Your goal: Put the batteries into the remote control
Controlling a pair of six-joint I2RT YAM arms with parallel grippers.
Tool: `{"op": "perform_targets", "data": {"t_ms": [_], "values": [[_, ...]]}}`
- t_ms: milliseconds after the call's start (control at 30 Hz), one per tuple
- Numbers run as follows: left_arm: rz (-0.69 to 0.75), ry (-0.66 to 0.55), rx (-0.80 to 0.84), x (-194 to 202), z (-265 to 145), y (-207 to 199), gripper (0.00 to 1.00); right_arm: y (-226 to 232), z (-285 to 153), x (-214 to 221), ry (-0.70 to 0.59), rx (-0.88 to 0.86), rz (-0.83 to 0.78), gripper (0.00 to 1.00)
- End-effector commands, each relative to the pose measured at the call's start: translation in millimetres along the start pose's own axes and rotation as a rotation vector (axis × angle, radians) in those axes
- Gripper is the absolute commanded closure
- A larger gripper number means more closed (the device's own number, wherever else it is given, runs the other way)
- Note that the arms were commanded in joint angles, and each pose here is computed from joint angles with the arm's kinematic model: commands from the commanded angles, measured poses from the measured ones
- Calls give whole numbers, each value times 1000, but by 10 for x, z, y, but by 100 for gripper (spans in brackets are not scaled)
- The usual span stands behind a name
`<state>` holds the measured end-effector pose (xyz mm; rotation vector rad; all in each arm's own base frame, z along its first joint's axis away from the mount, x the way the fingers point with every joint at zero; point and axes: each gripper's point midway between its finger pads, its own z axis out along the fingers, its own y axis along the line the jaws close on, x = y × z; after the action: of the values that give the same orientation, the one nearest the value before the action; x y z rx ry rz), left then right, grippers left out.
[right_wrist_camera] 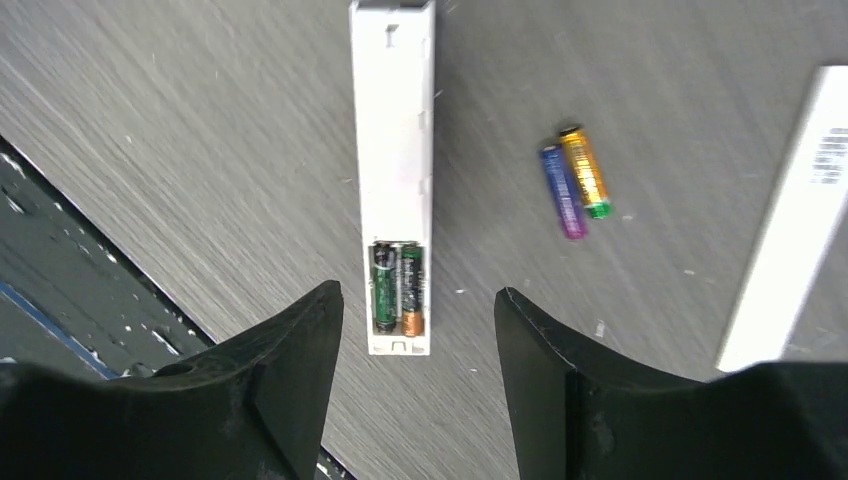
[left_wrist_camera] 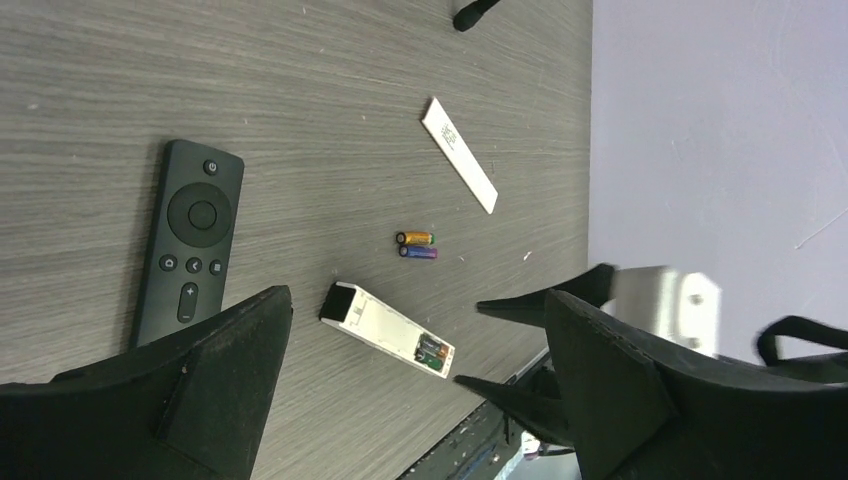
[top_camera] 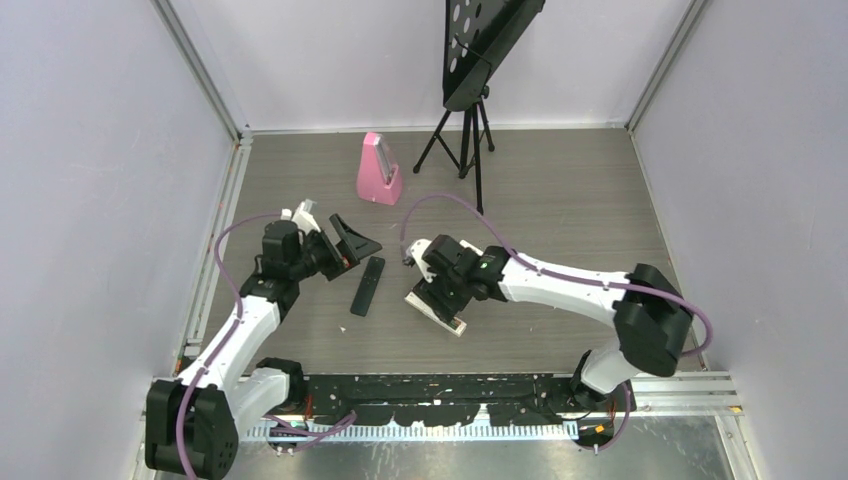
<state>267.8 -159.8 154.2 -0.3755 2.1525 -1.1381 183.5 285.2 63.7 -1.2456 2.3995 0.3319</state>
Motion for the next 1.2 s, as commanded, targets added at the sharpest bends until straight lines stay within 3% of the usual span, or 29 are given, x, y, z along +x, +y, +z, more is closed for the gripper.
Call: {"op": "perform_targets", "data": {"t_ms": [0, 167, 200, 267, 433, 867, 1167], "values": [[82, -35, 17, -166, -40, -141, 0, -399, -402, -381, -149, 145, 119, 37], [88, -25, 31, -166, -11, -158, 0, -1069, -363, -313, -88, 298, 286, 35], [90, -17, 40, -158, 1, -168, 0, -1213, -364, -325, -65, 336, 308, 28], [83, 7, 54, -124, 23, -172, 0, -1436, -226, -229, 33, 387, 351, 23], [83, 55, 124, -84, 70, -275, 0, -1772, -6, -165, 126, 423, 374, 29], [68, 92, 168, -18, 88, -310, 1, -1789, 307, -224, 160, 141, 214, 32], [63, 107, 190, 10, 72, -347, 1, -1815, 475, -147, 164, 104, 116, 34]]}}
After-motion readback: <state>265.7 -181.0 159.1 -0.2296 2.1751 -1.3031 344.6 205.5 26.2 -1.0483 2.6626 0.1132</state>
